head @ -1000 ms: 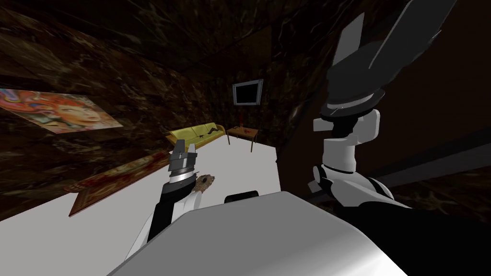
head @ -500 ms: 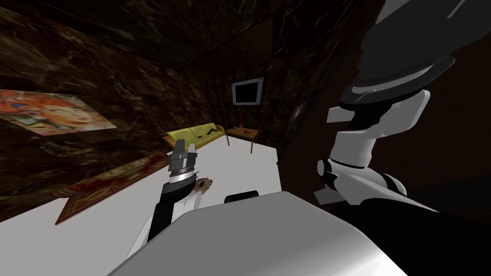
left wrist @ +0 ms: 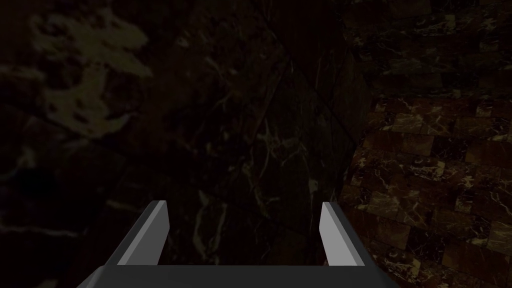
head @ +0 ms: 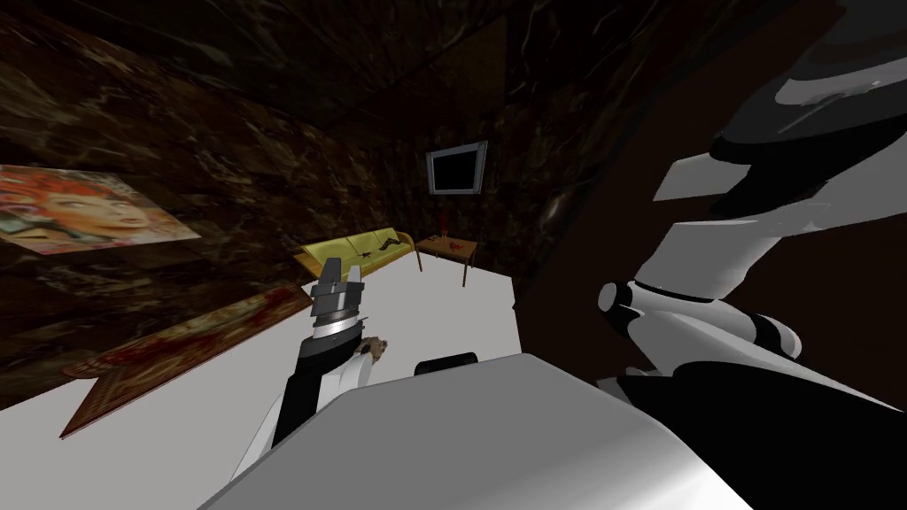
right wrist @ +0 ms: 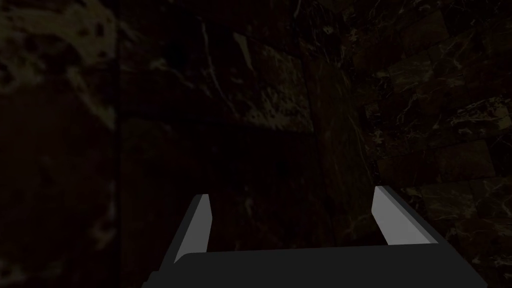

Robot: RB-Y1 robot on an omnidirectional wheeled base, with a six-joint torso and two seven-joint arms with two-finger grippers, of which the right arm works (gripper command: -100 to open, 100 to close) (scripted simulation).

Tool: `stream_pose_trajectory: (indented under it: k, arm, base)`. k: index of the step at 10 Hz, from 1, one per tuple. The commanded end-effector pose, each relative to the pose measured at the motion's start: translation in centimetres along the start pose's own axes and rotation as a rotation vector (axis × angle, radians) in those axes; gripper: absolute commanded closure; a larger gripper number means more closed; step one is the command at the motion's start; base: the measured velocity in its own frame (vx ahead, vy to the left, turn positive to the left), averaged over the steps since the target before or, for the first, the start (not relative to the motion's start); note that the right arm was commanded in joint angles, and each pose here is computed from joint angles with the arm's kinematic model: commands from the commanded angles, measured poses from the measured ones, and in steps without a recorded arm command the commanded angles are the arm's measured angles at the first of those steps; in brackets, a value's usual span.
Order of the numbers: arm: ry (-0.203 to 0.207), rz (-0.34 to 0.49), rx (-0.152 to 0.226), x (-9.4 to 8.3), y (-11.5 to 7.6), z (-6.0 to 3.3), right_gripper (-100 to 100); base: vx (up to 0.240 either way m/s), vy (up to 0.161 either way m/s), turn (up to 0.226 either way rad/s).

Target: Push the door open

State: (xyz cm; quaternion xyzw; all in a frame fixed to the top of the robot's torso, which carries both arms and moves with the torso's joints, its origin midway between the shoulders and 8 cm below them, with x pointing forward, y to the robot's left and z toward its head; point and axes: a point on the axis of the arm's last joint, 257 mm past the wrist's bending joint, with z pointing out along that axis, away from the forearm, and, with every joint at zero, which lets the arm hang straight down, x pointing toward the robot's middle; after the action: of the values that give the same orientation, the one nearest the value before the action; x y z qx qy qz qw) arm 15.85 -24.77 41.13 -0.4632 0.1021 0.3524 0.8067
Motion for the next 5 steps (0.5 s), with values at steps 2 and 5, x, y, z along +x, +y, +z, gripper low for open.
stream_pose_trajectory:
  k: [2,5]
  arm:
    - [0.014,-0.059,-0.047,-2.4,0.9,1.31,-100]
    - [0.027,-0.118,-0.089,-4.9,1.9,2.47,-100]
  base:
    - [0.161,-0.059,-0.001]
    - [0.112,-0.073,-0.007]
